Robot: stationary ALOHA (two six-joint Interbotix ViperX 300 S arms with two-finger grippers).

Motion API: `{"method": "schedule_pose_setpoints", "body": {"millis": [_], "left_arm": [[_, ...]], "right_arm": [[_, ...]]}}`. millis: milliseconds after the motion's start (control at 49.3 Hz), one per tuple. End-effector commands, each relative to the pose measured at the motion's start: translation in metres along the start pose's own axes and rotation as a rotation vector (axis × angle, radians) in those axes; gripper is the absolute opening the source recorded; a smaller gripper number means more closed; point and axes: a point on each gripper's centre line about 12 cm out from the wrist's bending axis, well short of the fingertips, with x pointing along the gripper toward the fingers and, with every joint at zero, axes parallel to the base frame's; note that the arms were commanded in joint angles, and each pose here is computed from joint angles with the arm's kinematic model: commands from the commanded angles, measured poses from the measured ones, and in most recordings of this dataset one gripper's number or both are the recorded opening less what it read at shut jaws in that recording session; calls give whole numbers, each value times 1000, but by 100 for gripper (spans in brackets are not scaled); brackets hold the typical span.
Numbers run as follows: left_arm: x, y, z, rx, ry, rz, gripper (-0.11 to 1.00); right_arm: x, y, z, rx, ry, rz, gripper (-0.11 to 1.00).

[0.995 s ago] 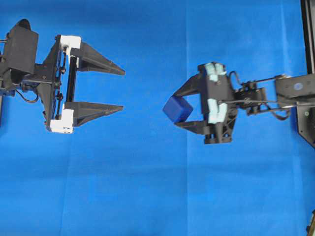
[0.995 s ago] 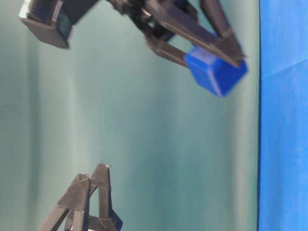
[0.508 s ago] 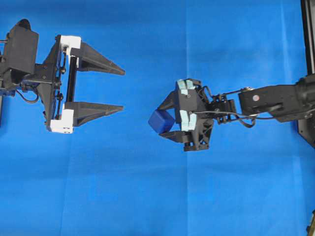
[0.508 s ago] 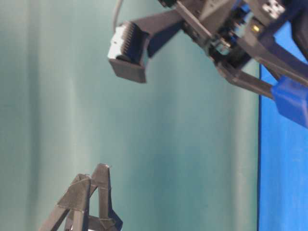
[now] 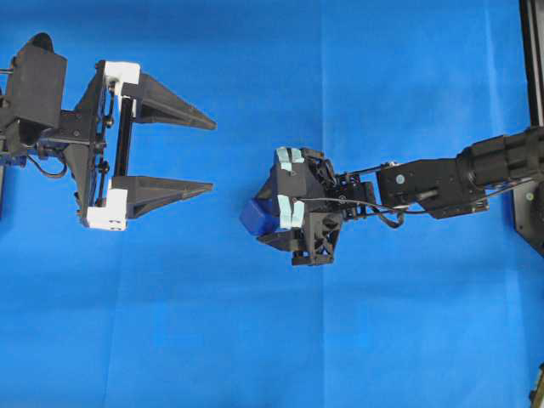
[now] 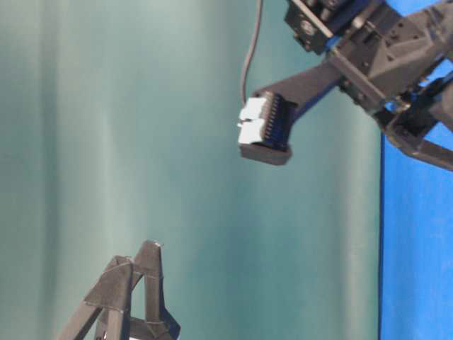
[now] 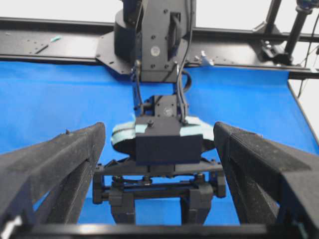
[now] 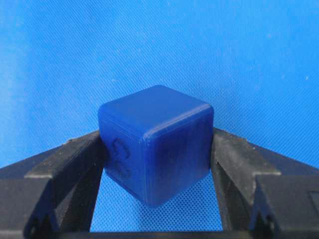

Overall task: Handover the blue block to the right arm after grasping it with the left arm, then place it in the designated position.
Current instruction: 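Lower the held cube toward the table center with the right gripper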

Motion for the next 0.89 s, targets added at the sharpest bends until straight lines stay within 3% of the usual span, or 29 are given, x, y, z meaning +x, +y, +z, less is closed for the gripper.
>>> {"method": "schedule_pose_setpoints", "body": {"millis": [0,873], "left_arm": [[1,0,15,3,-41,-2,93],[0,0,15,3,-41,0,93]], "right_arm": [[-1,2,12,11,-42,8,55],[4,-2,5,48,-22,-7,58]]}}
